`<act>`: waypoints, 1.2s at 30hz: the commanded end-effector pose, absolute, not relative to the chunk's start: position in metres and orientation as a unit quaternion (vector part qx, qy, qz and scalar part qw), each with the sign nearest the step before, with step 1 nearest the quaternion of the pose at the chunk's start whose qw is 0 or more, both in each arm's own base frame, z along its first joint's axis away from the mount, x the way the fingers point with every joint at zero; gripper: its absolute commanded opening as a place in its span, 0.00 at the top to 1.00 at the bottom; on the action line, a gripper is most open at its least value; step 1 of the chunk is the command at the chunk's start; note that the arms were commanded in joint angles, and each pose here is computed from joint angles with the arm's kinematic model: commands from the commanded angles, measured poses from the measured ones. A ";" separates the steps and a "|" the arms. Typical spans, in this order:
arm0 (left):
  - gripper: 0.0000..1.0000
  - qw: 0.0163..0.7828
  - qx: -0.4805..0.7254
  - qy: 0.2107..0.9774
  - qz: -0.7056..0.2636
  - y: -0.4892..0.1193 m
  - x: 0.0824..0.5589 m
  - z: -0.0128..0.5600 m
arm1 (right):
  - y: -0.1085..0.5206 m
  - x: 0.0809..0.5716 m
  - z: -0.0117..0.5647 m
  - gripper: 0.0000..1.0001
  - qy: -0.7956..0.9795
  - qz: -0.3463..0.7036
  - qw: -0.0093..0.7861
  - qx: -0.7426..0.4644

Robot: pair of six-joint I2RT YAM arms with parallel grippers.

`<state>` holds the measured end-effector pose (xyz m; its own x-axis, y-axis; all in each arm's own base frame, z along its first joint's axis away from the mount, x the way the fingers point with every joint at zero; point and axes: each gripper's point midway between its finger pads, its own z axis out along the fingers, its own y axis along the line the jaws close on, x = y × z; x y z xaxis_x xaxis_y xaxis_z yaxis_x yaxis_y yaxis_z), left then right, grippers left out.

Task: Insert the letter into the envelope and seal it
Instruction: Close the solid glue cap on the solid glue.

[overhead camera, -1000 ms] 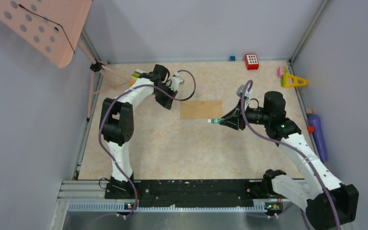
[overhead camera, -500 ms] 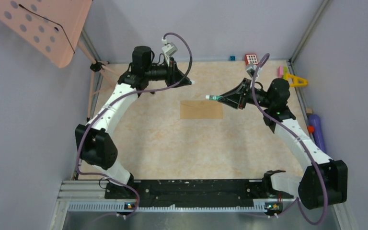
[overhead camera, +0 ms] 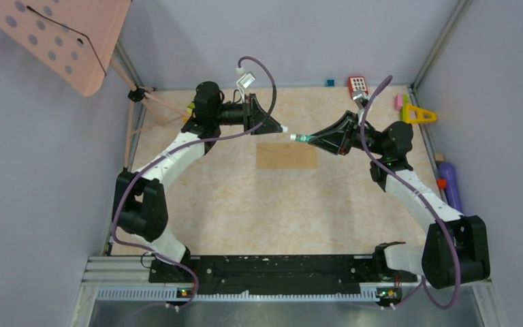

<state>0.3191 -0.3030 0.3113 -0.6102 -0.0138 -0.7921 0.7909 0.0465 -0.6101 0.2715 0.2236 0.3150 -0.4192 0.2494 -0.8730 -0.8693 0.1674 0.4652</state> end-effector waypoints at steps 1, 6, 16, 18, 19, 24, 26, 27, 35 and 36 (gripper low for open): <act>0.80 0.343 0.330 0.602 -0.641 -0.304 0.301 0.339 | 0.221 0.263 0.333 1.00 0.568 0.591 0.501 -0.278; 0.79 0.334 0.335 0.594 -0.651 -0.306 0.292 0.340 | 0.219 0.263 0.334 1.00 0.565 0.590 0.506 -0.278; 0.79 0.333 0.335 0.575 -0.668 -0.306 0.280 0.349 | 0.215 0.259 0.335 1.00 0.554 0.601 0.506 -0.275; 0.79 0.331 0.335 0.574 -0.670 -0.308 0.278 0.350 | 0.215 0.259 0.335 1.00 0.554 0.603 0.504 -0.274; 0.79 0.329 0.337 0.572 -0.672 -0.309 0.276 0.349 | 0.215 0.259 0.334 1.00 0.554 0.604 0.503 -0.273; 0.80 0.322 0.340 0.569 -0.676 -0.314 0.272 0.349 | 0.215 0.260 0.332 1.00 0.555 0.606 0.501 -0.271; 0.80 0.321 0.339 0.568 -0.678 -0.314 0.271 0.350 | 0.215 0.261 0.330 1.00 0.556 0.607 0.500 -0.270; 0.80 0.320 0.341 0.566 -0.679 -0.315 0.270 0.351 | 0.215 0.261 0.329 1.00 0.557 0.607 0.499 -0.268; 0.80 0.319 0.341 0.564 -0.681 -0.314 0.268 0.351 | 0.216 0.261 0.326 1.00 0.557 0.610 0.495 -0.268; 0.80 0.318 0.341 0.563 -0.682 -0.314 0.267 0.352 | 0.215 0.261 0.326 1.00 0.558 0.610 0.495 -0.268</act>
